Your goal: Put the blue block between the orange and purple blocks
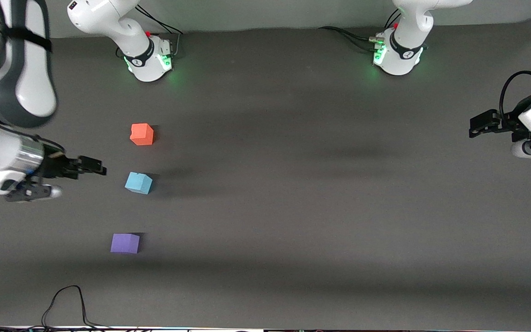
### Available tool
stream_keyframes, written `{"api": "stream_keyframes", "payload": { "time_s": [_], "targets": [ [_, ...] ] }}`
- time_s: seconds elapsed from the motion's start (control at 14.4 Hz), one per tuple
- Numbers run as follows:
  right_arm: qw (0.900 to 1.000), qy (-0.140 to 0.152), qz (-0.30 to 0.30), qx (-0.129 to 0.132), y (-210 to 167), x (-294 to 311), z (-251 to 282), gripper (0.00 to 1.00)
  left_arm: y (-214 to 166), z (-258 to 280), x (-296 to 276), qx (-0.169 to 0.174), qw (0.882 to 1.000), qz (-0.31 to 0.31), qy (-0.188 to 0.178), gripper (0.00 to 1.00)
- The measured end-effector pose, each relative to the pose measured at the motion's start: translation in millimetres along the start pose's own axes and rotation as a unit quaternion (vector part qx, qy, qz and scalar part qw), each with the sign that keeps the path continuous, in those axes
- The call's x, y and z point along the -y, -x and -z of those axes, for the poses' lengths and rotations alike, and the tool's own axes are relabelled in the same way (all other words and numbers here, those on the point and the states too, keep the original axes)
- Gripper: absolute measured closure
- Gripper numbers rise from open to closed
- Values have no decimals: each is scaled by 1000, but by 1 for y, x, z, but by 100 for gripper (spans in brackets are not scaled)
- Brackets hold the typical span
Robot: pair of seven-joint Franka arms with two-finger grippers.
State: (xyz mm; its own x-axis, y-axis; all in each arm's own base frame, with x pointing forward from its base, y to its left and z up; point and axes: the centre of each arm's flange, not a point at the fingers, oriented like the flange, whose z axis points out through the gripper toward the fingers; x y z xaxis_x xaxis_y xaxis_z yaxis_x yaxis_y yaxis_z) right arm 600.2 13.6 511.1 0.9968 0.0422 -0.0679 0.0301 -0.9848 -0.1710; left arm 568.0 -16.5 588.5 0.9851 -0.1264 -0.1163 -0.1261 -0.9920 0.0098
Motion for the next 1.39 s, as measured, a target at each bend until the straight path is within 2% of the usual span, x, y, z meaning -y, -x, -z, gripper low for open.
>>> {"api": "stream_keyframes", "payload": {
  "time_s": [0.14,0.35,0.63,0.9,1.39],
  "targets": [
    [1000,-3,2,-10,7,15,40,0,0,0,0,-1,1000,0,0,0],
    [1000,2,7,-6,19,30,61,0,0,0,0,-1,1000,0,0,0],
    [1000,12,13,-18,43,29,90,0,0,0,0,-1,1000,0,0,0],
    [999,44,9,-21,62,19,97,0,0,0,0,-1,1000,0,0,0],
    [998,55,17,-22,66,29,97,0,0,0,0,-1,1000,0,0,0]
  ]
}}
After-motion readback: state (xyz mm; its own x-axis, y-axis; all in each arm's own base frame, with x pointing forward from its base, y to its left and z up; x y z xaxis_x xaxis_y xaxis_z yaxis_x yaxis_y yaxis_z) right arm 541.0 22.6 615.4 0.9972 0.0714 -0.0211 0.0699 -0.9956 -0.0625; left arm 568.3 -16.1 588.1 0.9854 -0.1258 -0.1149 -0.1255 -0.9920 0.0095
